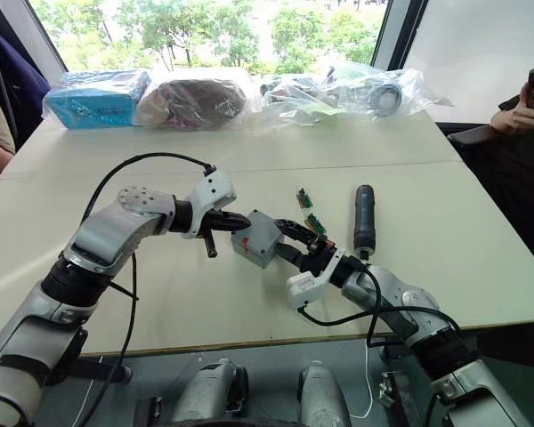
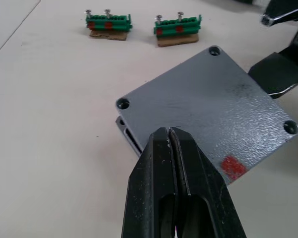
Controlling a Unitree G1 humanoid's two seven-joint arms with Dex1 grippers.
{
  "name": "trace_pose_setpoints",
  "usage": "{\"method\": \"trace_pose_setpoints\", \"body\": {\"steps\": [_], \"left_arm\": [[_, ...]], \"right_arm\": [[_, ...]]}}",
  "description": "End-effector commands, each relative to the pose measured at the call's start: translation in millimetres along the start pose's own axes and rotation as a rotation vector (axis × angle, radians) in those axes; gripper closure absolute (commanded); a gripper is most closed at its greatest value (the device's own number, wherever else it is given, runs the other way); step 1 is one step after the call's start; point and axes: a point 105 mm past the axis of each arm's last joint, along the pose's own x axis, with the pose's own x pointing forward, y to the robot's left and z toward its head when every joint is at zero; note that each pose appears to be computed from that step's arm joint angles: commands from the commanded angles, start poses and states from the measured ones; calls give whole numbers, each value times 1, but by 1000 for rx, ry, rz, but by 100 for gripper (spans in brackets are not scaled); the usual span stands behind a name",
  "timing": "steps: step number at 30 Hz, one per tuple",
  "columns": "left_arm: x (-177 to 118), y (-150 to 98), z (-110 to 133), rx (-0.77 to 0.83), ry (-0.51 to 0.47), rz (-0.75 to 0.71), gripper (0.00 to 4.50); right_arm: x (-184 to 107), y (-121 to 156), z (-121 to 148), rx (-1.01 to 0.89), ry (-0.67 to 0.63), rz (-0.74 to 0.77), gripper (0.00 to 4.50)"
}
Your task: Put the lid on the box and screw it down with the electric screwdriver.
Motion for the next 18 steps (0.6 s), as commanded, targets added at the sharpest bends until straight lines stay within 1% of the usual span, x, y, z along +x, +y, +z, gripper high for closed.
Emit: {"method": "trace_pose_setpoints", "body": {"steps": [1,11,14,17,18], "left_arm": [[8,-3,-39,-84,143,3,450],[10,-10,-44,-89,156,-12,450],[10,-11,-41,-86,136,-11,450],[7,-5,-30,-101,61,10,450],[6,-3,-24,-106,27,17,450]], "right_arm": [[-4,-4,1,-6,7,1,124],[-13,-8,2,-4,20,10,124],[-16,-7,1,-1,30,22,124],[-20,-8,-2,55,59,16,185],[-21,-9,-4,89,73,8,228]]}}
